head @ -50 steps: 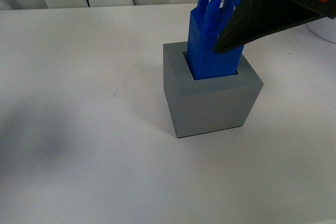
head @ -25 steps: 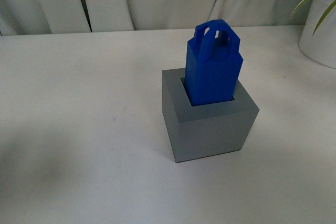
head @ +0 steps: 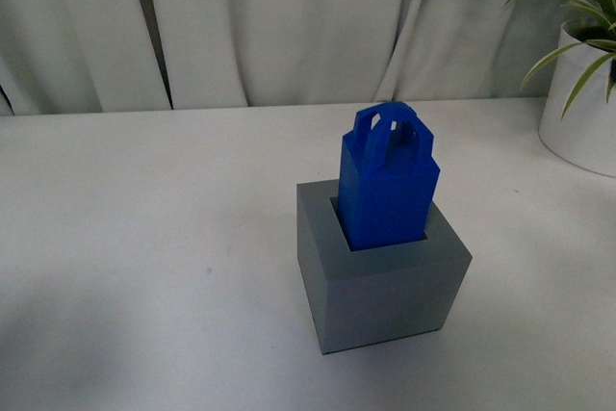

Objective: Insert blue part into gray base

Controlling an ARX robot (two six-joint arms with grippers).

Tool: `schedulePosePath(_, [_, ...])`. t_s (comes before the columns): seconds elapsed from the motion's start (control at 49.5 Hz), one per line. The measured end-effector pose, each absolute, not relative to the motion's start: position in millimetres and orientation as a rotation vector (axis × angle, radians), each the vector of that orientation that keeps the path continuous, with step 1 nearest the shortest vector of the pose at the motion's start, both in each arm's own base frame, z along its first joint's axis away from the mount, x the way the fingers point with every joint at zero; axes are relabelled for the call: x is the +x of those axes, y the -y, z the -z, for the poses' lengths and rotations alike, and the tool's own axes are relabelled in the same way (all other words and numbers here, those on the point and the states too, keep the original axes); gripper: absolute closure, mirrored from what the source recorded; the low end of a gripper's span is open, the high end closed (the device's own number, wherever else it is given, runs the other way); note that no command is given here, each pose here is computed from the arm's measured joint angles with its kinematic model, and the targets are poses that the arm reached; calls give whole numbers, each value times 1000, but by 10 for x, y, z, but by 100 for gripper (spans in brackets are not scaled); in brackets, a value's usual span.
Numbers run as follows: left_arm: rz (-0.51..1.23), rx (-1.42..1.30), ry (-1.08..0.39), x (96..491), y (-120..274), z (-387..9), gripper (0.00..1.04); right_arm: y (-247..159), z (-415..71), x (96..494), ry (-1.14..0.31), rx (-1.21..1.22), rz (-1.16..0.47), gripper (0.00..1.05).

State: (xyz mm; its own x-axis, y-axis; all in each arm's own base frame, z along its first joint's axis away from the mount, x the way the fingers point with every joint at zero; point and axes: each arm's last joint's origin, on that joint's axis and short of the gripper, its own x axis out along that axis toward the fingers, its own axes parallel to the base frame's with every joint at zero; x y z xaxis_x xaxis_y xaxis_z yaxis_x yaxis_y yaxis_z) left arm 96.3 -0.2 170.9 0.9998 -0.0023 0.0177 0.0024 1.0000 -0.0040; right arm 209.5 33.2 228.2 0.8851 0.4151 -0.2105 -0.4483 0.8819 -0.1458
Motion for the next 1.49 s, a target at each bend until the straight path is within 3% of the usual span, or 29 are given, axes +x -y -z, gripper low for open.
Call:
schedulePosePath(0.061, [2, -4, 18, 963, 2, -1709, 6, -294, -2200, 2008, -59, -123, -167, 28])
schedulePosePath(0.141, [2, -4, 18, 963, 2, -1709, 6, -193, -2129, 1883, -7, -50, 0, 45])
schedulePosePath(0.222, [3, -4, 18, 963, 2, -1709, 6, -159, -2050, 1780, -4, -27, 1, 62])
schedulePosePath(0.505, [2, -4, 18, 963, 2, -1709, 6, -46, -1906, 1590, -6, -17, -24, 103])
schedulePosePath(1.495, [2, -4, 18, 963, 2, -1709, 6, -2, -1684, 1141, 9, -12, -3, 103])
